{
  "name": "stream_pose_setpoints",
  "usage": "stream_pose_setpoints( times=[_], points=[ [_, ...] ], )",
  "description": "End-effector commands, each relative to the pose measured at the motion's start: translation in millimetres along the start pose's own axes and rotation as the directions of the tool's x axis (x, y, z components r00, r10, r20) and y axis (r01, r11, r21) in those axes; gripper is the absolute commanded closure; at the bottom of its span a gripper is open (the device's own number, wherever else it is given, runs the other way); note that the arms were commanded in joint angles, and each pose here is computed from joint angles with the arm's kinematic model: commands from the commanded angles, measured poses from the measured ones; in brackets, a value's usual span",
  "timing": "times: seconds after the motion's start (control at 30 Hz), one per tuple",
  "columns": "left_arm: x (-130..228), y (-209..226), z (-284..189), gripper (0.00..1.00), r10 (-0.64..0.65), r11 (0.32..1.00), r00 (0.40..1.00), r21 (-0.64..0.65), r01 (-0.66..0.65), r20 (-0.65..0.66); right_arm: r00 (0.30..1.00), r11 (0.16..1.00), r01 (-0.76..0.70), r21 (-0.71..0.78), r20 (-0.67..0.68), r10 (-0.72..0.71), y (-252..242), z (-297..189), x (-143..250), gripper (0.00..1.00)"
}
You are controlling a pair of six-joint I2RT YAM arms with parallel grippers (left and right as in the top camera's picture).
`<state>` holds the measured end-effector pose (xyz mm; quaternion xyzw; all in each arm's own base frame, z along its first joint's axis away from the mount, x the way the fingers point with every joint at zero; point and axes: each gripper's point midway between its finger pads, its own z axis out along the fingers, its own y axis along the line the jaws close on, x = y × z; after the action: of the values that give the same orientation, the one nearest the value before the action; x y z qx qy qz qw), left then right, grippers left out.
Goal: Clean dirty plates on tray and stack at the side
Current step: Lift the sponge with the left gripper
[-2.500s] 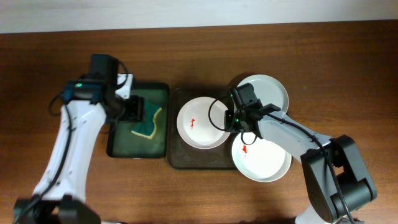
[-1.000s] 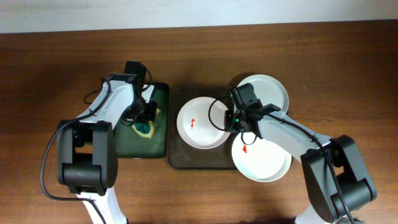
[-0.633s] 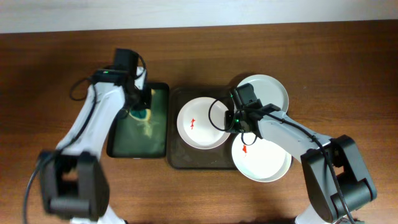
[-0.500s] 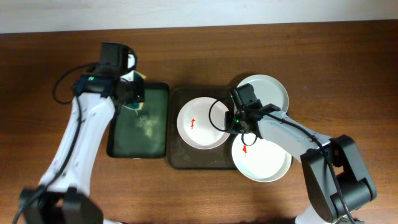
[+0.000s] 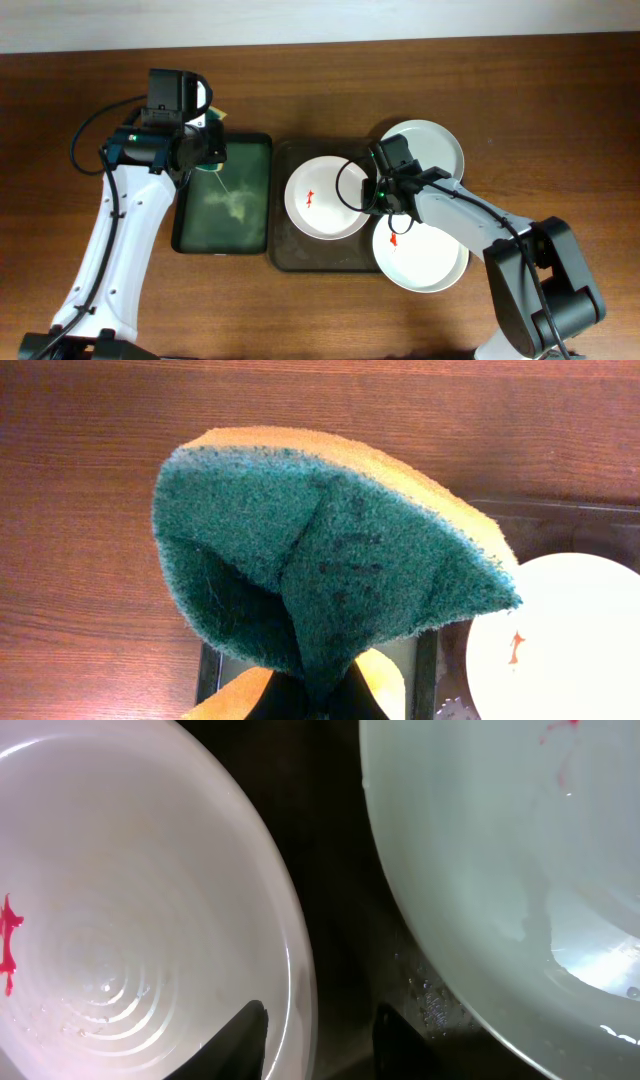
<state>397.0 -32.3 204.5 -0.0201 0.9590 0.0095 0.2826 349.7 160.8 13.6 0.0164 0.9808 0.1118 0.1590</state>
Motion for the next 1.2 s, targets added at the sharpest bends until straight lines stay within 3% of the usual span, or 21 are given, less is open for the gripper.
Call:
stream_pose_setpoints(
  times=[0.0, 0.3, 0.63, 0.83, 0.87, 0.97, 1.17],
  points=[
    [1.5, 4.3, -6.0, 1.0, -0.014, 1.0, 1.0, -0.019, 0.014, -0.001, 1.0, 1.0, 0.006, -0.001, 0.009, -0.006, 3.8, 0.1, -4.1, 0.64],
    [24.7, 7.0, -7.2, 1.0, -0.004, 1.0, 0.995, -0.03, 0.001, -0.096, 1.0, 1.0, 0.006, -0.002, 0.011, -0.006, 4.0, 0.1, -4.5, 0.64],
    [17.7, -3.7, -6.7, 1.0, -0.009, 1.0, 0.998, 0.024, 0.011, -0.069, 1.0, 1.0, 0.007, -0.004, 0.014, -0.007, 4.4, 0.1, -5.4, 0.64],
    [17.9, -4.6, -6.7, 1.0, -0.008, 0.999, 0.998, 0.03, 0.011, -0.07, 1.0, 1.0, 0.007, -0.004, 0.014, -0.007, 4.5, 0.1, -5.5, 0.28],
    [18.5, -4.5, -6.8, 1.0, -0.009, 0.999, 0.997, 0.03, 0.011, -0.072, 1.0, 1.0, 0.007, -0.004, 0.014, -0.007, 4.5, 0.1, -5.5, 0.26],
    [19.2, -4.4, -6.8, 1.0, -0.008, 1.0, 0.997, 0.03, 0.01, -0.075, 1.0, 1.0, 0.007, -0.004, 0.014, -0.007, 4.5, 0.1, -5.5, 0.02],
    [19.3, -4.5, -6.8, 1.0, -0.008, 1.0, 0.997, 0.03, 0.01, -0.076, 1.0, 1.0, 0.007, -0.004, 0.015, -0.007, 4.5, 0.1, -5.5, 0.02]
  ],
)
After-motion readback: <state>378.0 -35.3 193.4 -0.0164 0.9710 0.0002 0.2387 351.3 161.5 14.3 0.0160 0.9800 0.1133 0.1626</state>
